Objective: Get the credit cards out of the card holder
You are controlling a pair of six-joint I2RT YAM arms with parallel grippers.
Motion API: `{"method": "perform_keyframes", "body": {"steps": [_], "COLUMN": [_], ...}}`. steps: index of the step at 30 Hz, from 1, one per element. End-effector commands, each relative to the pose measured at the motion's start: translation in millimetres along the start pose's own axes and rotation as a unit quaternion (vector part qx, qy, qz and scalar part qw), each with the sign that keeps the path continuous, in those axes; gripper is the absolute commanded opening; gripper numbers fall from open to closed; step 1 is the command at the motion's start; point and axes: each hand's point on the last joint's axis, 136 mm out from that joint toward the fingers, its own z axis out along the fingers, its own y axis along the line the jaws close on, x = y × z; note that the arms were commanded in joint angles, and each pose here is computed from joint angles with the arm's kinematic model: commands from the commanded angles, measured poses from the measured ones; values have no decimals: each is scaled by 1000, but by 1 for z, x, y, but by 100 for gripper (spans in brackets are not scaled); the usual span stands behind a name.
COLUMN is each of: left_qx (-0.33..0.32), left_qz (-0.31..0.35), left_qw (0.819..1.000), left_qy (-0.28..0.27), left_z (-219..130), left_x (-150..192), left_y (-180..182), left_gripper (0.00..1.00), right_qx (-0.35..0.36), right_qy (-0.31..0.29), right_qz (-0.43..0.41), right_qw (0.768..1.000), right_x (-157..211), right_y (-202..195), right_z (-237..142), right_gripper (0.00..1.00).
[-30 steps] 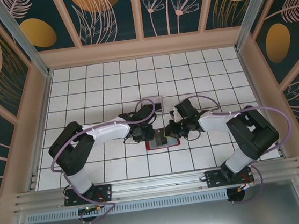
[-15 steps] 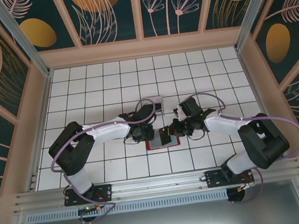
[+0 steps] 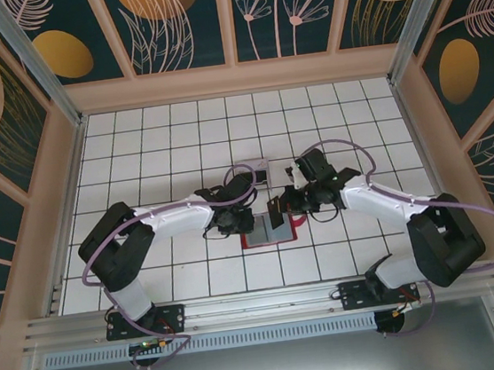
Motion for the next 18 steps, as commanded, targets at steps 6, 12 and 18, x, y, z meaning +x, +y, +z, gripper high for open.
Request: {"method": "perform_keyframes", "body": {"steps": [6,12,18], "left_qx": [-73,-65,-58], "left_qz": [15,16,15], "left_qw": [996,997,998], "left_qy": [49,41,13], "left_z": [2,-7,-21], "left_x": [39,39,26], "left_y": [45,43,35], "left_gripper": [20,21,26], "right_qx": [17,21,8], "right_qy": [-51,-69,-53], "right_qz": [-40,-71,-153], "right_qw": [998,995,987], "right_x": [-29,-45,-58], "right_y": [16,25,42], "right_z": [-28,-35,-31], "right_gripper": [0,0,0]}}
